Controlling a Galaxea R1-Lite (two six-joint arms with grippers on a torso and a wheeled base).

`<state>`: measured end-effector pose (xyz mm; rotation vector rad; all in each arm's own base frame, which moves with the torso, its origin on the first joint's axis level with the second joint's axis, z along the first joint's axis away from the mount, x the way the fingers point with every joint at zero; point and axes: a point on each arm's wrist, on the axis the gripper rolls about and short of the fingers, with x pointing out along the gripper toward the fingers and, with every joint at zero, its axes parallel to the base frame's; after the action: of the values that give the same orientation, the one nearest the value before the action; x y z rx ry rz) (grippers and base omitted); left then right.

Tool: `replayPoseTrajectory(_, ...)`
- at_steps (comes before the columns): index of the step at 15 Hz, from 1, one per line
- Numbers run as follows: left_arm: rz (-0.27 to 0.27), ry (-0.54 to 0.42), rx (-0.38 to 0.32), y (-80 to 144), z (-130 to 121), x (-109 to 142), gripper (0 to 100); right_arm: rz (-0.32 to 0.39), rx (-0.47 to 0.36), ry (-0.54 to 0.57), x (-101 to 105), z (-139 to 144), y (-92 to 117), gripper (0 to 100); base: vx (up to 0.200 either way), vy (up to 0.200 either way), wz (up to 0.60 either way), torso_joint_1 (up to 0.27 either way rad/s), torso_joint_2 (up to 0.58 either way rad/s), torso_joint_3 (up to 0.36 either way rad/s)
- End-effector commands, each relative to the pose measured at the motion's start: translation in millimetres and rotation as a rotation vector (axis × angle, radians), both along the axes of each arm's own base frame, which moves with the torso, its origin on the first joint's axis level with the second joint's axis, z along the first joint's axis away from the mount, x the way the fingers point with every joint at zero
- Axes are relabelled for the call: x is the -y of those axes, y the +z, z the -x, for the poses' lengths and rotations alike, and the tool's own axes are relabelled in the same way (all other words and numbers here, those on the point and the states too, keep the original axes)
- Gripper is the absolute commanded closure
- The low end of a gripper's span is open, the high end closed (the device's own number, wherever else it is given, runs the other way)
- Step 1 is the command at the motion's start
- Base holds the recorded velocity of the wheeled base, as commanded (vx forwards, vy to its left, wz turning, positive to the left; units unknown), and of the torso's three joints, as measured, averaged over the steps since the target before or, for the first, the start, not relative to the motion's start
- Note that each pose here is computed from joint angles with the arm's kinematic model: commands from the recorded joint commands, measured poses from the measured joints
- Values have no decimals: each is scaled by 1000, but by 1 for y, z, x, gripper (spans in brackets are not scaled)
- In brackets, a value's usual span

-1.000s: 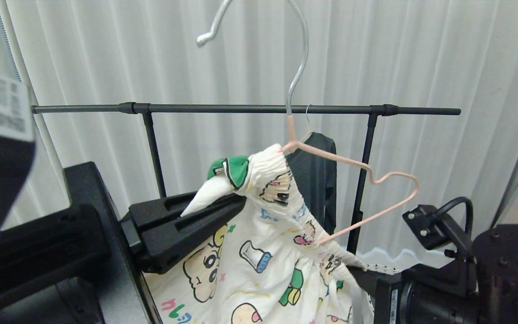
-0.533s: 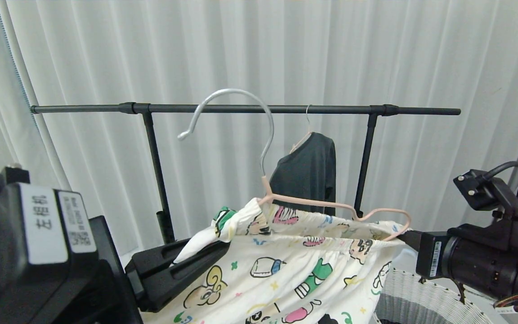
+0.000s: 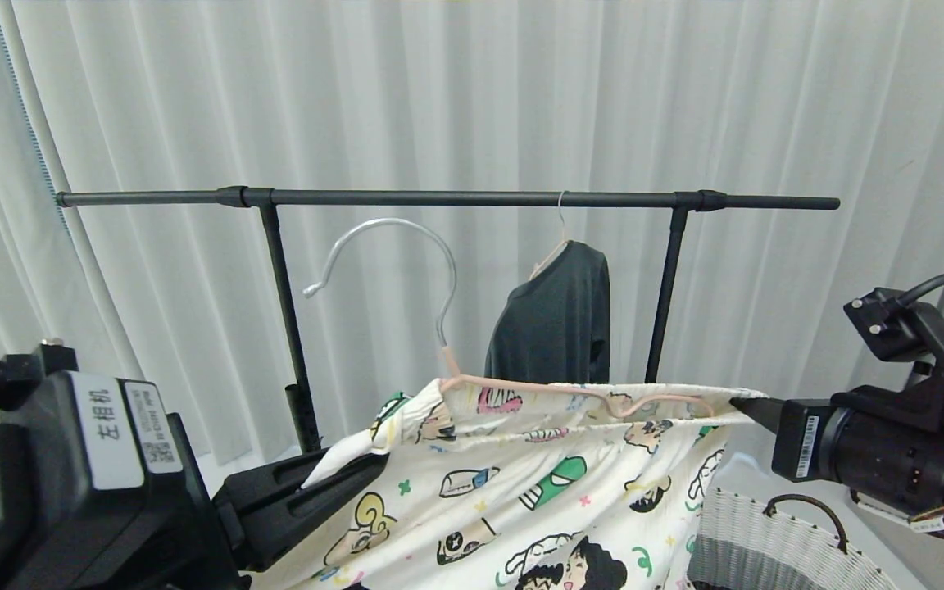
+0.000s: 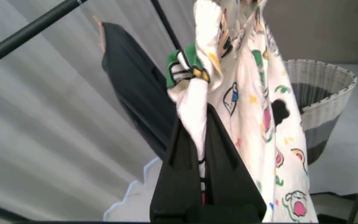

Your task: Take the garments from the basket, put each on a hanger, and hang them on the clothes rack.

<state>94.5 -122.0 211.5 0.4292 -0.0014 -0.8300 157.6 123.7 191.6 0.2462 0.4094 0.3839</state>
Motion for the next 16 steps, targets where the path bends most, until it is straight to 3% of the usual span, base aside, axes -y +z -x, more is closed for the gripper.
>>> replayPoseTrajectory(1, 5, 19, 4, 1, -1, -4, 100, -4, 9, 6, 3, 0, 2, 100, 0, 0, 0, 0, 0, 0)
replayPoseTrajectory(4, -54, 14, -31, -16, -1, -3, 100, -23, 45, 61, -2, 0, 16, 100, 0, 0, 0, 0, 0, 0)
replayPoseTrajectory(7, -107, 22, -69, -31, -3, -2, 100, 10, 41, 89, -3, 0, 21, 100, 0, 0, 0, 0, 0, 0)
replayPoseTrajectory(12, -158, 59, -109, -39, -24, 16, 100, 64, 3, 303, -21, 37, 19, 100, 0, 0, 0, 0, 0, 0)
replayPoseTrajectory(13, -146, 68, -103, -38, -30, 20, 100, 74, -4, 342, -23, 45, 19, 0, 0, 0, 0, 0, 0, 0)
replayPoseTrajectory(14, -125, 69, -90, -37, -34, 25, 100, 97, -9, 398, -23, 56, 19, 0, 0, 0, 0, 0, 0, 0)
replayPoseTrajectory(16, -72, 30, -56, -34, -32, 32, 100, 209, 11, 534, -17, 76, 14, 0, 0, 0, 0, 0, 0, 0)
